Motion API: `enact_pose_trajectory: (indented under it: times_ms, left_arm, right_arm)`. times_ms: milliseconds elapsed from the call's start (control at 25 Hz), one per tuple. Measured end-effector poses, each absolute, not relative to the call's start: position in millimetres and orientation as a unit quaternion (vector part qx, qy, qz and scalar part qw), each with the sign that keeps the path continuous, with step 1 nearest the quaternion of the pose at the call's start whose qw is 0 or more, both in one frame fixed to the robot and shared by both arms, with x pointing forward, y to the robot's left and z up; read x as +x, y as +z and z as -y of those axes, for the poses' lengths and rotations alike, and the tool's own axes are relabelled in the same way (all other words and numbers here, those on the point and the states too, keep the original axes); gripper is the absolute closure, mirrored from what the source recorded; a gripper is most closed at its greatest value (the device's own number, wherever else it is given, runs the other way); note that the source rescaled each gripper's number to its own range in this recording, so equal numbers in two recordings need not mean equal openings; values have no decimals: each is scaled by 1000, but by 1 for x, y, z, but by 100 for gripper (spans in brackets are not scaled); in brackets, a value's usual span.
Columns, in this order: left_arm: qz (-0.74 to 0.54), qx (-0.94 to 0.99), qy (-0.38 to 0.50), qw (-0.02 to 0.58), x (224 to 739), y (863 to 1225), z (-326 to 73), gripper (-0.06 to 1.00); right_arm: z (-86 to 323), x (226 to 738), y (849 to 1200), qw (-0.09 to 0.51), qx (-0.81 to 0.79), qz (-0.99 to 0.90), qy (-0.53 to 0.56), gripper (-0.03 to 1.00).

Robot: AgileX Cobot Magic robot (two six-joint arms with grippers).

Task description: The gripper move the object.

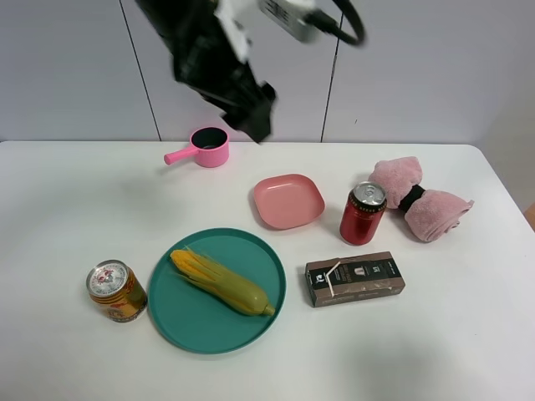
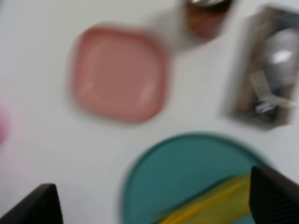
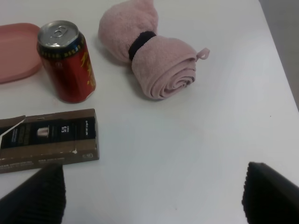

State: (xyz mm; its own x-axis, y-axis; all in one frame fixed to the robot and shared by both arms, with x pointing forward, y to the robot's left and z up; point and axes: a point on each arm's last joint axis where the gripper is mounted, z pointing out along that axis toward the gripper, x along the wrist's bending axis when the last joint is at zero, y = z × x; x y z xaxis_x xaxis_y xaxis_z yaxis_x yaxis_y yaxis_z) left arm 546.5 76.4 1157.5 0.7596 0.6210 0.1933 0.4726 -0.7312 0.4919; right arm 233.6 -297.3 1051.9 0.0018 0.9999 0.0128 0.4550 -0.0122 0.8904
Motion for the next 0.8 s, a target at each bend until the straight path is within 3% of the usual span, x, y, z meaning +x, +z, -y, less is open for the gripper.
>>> enact_pose_trajectory:
  times_ms: [320, 520, 640, 800]
  left_arm:
    - [-431, 804, 332, 238, 522, 1256, -243, 43]
    - [-505, 719, 432, 202, 468, 1296, -328, 43]
    - [-545, 663, 483, 172, 423, 1313, -357, 43]
    - [-584, 594, 524, 178, 361, 1325, -361, 43]
  right_arm:
    - [297, 234, 1052, 366, 606, -600, 373, -3]
    - [297, 234, 1052, 366, 606, -600, 373, -3]
    - [297, 234, 1052, 366, 606, -600, 373, -3]
    - [297, 234, 1052, 366, 606, -600, 373, -3]
